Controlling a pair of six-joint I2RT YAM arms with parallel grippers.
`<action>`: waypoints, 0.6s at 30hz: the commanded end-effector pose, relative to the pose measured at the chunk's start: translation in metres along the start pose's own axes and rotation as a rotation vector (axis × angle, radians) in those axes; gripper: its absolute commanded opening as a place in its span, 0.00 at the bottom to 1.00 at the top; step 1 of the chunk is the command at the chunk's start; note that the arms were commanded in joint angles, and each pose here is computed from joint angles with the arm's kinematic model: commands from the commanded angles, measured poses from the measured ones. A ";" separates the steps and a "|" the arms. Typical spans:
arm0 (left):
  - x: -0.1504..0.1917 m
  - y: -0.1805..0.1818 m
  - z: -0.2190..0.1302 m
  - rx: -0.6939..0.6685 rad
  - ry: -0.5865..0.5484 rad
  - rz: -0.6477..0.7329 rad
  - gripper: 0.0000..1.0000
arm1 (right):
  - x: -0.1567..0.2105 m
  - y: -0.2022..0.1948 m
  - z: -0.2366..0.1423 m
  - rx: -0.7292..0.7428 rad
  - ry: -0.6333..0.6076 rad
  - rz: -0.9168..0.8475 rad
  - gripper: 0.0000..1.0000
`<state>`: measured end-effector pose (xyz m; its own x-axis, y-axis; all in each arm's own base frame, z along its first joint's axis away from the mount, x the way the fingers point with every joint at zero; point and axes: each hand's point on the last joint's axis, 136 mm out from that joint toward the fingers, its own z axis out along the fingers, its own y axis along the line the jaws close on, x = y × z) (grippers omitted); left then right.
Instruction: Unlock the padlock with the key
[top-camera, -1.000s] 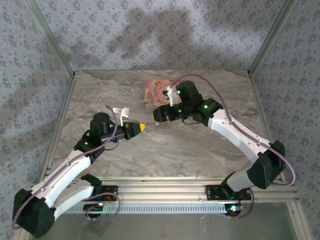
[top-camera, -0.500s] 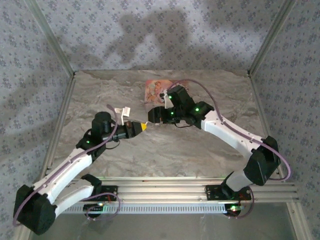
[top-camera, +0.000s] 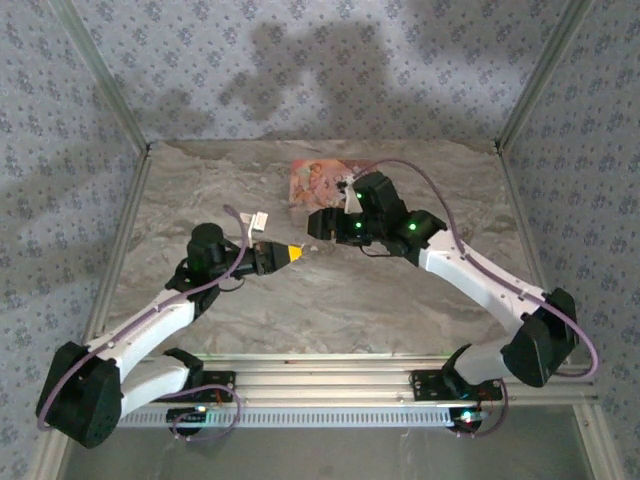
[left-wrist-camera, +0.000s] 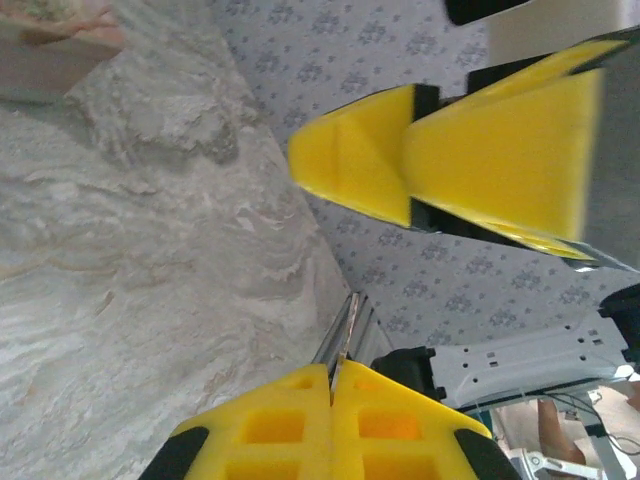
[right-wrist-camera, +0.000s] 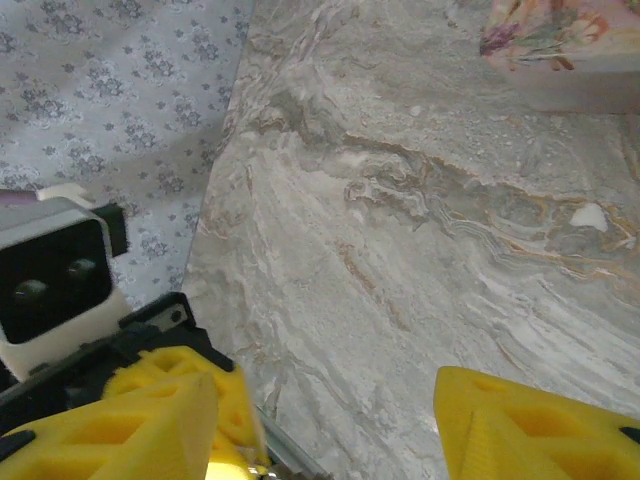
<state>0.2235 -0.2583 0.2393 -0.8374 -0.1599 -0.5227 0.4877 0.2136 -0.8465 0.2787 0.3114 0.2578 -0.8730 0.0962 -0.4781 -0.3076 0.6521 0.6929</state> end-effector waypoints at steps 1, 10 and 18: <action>-0.009 -0.025 -0.001 0.098 -0.017 0.106 0.00 | 0.000 0.004 -0.011 -0.064 -0.030 0.017 0.57; -0.014 -0.030 -0.001 0.102 -0.029 0.138 0.00 | -0.001 0.039 -0.007 -0.261 -0.013 -0.030 0.55; -0.018 -0.035 0.001 0.126 -0.025 0.095 0.00 | 0.009 0.055 0.008 -0.313 0.022 -0.091 0.35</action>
<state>0.2226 -0.2614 0.2548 -0.8065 -0.1634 -0.5682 0.5468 0.1596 -0.8219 0.2585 0.3435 0.2705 -0.8645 0.0425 -0.5008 -0.4310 0.4499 0.7822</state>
